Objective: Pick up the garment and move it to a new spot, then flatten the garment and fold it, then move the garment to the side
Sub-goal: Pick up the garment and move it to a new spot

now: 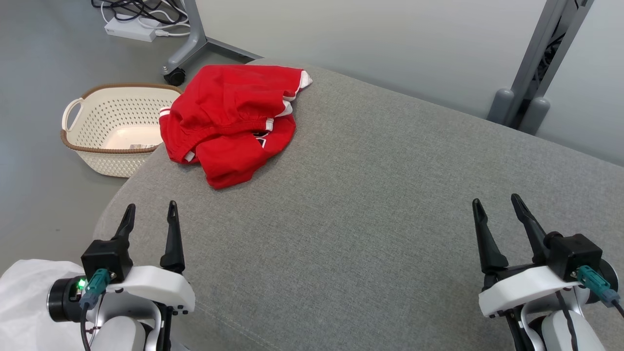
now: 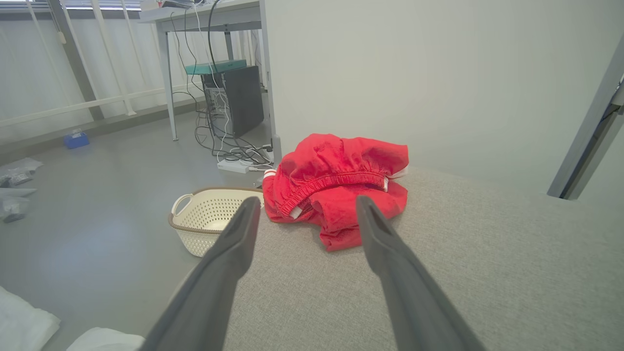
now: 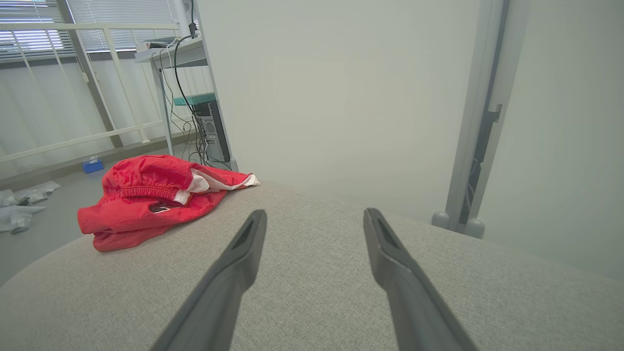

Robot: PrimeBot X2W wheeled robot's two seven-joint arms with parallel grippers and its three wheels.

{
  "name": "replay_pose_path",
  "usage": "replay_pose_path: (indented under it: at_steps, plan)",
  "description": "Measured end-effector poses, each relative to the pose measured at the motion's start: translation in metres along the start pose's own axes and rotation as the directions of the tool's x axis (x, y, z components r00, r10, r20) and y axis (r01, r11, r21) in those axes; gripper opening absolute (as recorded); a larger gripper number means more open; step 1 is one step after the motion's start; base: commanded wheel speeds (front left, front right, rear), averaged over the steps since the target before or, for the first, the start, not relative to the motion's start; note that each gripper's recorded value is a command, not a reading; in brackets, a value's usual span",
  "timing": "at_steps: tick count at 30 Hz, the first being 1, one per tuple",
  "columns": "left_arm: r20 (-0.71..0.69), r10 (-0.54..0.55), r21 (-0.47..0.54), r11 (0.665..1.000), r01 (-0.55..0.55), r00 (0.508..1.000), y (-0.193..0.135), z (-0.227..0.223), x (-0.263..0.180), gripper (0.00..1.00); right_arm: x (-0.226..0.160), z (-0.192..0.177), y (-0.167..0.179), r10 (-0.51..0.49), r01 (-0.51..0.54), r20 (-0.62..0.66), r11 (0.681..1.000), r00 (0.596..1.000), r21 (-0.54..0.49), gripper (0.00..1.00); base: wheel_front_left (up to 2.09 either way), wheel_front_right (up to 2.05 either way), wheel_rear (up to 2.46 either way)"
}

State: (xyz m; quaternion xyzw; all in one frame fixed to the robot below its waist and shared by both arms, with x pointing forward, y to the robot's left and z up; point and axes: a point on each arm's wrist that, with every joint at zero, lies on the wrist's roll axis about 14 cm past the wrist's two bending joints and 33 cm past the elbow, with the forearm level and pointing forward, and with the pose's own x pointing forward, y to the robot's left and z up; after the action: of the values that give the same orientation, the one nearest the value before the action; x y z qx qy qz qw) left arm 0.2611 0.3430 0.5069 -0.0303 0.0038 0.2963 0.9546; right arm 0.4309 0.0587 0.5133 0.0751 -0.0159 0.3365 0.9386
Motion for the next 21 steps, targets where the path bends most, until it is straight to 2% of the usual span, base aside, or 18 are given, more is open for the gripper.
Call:
replay_pose_path:
  at_steps: [6,13,17,21]
  plan:
    - [0.078,-0.005,0.004,1.000,0.005,0.997,-0.001,0.029,0.014,1.00,0.001,-0.001,-0.001,-0.001,0.001,-0.002,1.000,1.000,-0.001,1.00,0.00,0.00,0.00]
    - [0.347,-0.092,0.062,0.995,0.075,0.933,-0.023,0.146,0.058,1.00,0.002,0.001,-0.012,-0.022,0.022,-0.004,1.000,1.000,-0.022,1.00,0.00,0.00,0.00]
    - [0.334,-0.156,0.096,0.987,0.131,0.930,-0.046,0.169,0.090,1.00,0.000,0.003,-0.025,-0.051,0.051,-0.001,0.998,0.999,-0.036,1.00,0.00,0.00,0.00]
    - [0.192,-0.222,0.118,0.972,0.202,0.956,-0.075,0.148,0.128,1.00,-0.002,0.002,-0.042,-0.089,0.089,-0.005,0.995,0.996,-0.046,1.00,0.00,0.00,0.00]
